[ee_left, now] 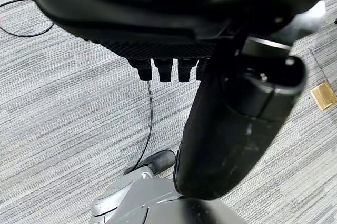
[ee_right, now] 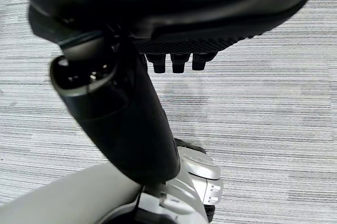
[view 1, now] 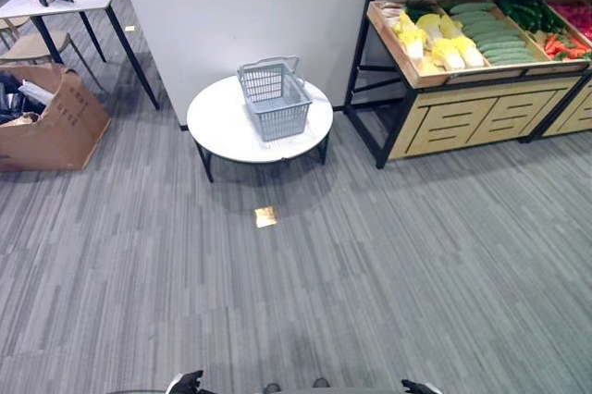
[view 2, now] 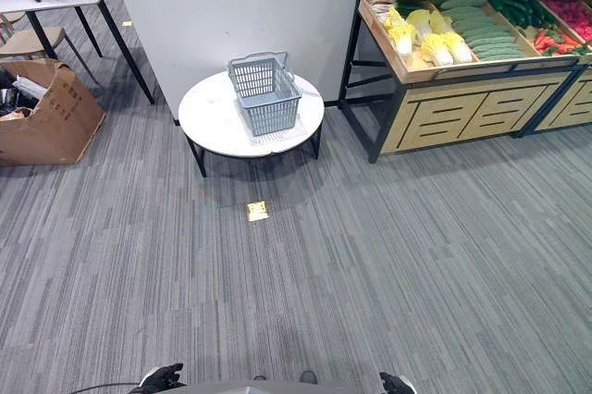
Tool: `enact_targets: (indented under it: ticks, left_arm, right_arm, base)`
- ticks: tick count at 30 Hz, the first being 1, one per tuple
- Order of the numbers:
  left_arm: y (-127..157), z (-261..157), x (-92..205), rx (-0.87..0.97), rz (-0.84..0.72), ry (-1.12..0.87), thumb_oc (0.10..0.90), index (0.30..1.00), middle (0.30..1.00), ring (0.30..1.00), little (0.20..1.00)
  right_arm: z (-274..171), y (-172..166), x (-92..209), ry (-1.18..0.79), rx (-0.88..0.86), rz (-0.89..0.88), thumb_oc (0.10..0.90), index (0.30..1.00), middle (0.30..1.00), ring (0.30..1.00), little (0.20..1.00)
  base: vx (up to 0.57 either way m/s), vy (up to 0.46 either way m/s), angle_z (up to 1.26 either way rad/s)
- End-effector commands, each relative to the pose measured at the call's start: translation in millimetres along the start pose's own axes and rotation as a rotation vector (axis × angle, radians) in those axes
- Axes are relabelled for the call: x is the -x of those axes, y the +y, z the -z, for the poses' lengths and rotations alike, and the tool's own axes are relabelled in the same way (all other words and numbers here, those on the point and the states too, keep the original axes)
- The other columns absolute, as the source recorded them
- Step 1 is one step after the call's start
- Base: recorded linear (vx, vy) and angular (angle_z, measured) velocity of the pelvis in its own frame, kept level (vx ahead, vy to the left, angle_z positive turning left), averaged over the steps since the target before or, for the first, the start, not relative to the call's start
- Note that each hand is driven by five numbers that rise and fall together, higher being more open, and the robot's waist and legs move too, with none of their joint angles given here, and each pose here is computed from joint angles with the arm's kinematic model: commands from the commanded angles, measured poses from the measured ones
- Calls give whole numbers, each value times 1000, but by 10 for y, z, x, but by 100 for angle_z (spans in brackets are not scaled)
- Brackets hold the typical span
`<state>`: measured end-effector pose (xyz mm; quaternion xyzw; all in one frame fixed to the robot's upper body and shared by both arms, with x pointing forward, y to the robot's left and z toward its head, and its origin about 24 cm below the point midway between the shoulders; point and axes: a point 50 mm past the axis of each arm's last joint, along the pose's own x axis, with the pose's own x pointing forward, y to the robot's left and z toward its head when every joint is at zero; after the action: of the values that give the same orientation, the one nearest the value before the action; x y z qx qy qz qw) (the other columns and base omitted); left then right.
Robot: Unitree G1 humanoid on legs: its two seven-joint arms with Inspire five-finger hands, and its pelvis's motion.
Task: Get the vegetables into the basket
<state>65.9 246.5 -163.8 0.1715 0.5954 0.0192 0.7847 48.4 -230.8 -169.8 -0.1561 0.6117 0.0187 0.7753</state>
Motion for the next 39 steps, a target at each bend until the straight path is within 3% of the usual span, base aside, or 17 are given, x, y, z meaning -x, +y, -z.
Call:
enact_targets:
  ticks: [1, 6, 26, 39]
  left_arm:
    - [74, -52, -10, -38, -16, -9, 900, 1000, 1000, 1000, 1000]
    - [132, -133, -18, -37, -35, -31, 900, 1000, 1000, 1000, 1000]
    - [51, -125, -19, -50, -16, -28, 900, 1000, 1000, 1000, 1000]
    - [176, -471, -34, 51, -62, -141, 900, 1000, 1000, 1000, 1000]
  right_arm:
    - [-135, -119, -15, -35, 32, 32, 900, 1000, 1000, 1000, 1000]
    - [-294, -112, -29, -82, 50, 29, 900, 1000, 1000, 1000, 1000]
    - [-202, -191, -16, -58, 95, 51, 900, 1000, 1000, 1000, 1000]
    - [-293, -459, 4, -96, 32, 143, 900, 1000, 1000, 1000, 1000]
  base:
    - [-52, 0, -3]
    - [-78, 3, -15]
    - [2, -12, -4]
    - [3, -94, 17]
